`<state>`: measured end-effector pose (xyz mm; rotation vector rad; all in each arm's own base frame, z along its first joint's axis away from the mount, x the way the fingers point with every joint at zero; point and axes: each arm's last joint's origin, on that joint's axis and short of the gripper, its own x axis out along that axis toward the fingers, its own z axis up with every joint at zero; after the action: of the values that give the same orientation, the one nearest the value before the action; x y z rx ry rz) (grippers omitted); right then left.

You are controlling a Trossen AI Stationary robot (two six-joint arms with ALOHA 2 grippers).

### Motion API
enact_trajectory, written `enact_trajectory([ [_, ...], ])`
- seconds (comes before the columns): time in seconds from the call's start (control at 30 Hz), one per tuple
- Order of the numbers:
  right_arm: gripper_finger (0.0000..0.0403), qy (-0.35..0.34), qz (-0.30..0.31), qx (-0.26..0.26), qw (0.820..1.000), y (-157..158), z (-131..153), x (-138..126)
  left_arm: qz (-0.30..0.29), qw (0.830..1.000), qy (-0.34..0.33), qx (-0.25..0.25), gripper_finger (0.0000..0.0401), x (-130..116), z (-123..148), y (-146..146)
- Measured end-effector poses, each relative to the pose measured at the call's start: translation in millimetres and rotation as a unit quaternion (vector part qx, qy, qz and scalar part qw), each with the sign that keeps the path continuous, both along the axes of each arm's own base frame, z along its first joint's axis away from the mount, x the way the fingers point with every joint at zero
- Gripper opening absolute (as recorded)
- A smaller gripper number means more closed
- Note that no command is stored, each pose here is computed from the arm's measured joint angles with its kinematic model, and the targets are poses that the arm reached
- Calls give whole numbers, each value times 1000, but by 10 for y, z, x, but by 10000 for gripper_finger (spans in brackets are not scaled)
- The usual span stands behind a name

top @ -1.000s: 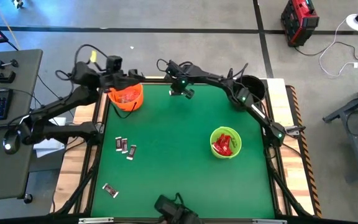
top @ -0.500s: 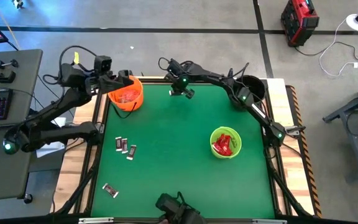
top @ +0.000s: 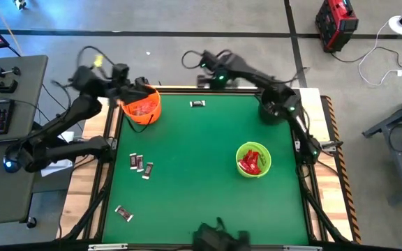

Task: Sort candy by brand, put in halloween buckets
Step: Put the brown chocolate bar into the black bucket

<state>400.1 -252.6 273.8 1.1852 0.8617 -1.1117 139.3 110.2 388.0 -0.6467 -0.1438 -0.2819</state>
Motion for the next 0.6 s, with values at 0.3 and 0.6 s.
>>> enact_trajectory([
  [0.3,0,112,23,-159,981,427,1266,-1007,94,983,149,-42,206,499,-506,302],
  [0.6,0,56,51,-244,967,815,1932,-1582,152,886,431,73,190,1563,-820,460],
])
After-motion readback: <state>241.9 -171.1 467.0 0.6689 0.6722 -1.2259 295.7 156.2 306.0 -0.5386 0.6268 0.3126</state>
